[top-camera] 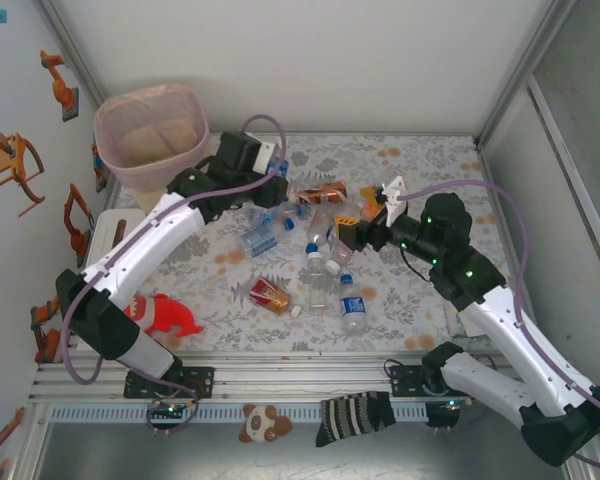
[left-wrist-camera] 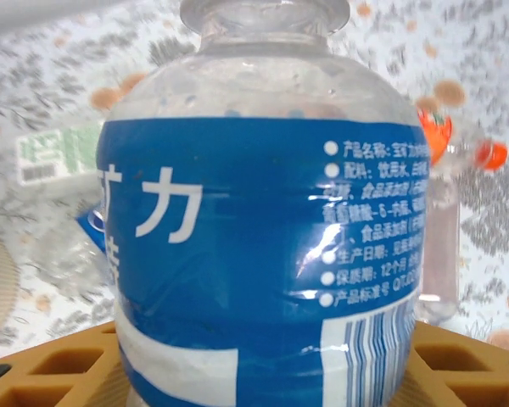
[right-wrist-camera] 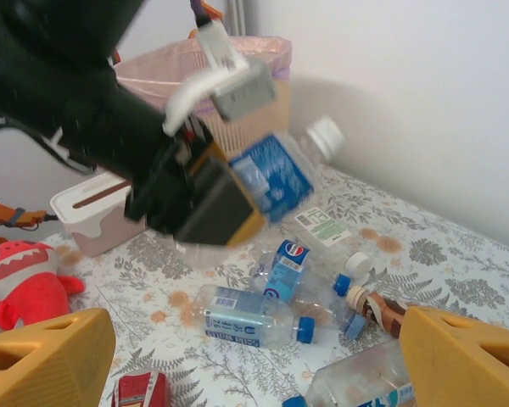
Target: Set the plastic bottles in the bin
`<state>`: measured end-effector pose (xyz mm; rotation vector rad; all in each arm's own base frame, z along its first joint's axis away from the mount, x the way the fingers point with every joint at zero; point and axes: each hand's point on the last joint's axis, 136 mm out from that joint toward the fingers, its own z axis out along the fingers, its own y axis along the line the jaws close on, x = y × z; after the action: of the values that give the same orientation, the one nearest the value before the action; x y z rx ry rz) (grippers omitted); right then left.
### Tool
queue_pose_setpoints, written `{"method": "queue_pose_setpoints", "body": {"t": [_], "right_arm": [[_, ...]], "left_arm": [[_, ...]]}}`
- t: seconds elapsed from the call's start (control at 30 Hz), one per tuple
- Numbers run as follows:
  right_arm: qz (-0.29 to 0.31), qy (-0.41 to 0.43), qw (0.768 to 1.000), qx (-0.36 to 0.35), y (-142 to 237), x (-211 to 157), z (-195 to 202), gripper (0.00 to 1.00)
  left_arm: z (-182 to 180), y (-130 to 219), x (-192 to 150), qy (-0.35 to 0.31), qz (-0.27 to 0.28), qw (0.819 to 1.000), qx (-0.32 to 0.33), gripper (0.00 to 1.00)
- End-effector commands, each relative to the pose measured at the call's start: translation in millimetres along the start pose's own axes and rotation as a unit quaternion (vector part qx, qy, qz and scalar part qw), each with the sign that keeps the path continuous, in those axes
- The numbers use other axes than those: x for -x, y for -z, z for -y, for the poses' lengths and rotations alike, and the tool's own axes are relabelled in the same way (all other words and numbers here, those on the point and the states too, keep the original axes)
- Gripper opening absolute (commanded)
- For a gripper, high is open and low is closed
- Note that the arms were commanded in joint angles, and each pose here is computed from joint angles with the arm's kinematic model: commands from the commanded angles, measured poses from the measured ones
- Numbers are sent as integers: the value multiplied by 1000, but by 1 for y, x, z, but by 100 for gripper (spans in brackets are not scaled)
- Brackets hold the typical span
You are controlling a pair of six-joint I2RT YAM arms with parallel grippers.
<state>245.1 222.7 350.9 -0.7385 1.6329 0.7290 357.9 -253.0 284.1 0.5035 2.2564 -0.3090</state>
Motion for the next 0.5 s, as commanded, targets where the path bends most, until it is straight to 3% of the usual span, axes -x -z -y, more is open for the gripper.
{"method": "queue_pose_setpoints", "body": {"t": [0.0, 0.47], "right_arm": [[12, -1, 1000, -1, 4, 9, -2, 86], [15, -6, 1000, 6, 6, 13, -5, 85]], "left_arm": [[-13, 27, 30, -14, 41, 999, -2, 58], [-110, 91, 100, 40, 140, 987, 64, 57]]}}
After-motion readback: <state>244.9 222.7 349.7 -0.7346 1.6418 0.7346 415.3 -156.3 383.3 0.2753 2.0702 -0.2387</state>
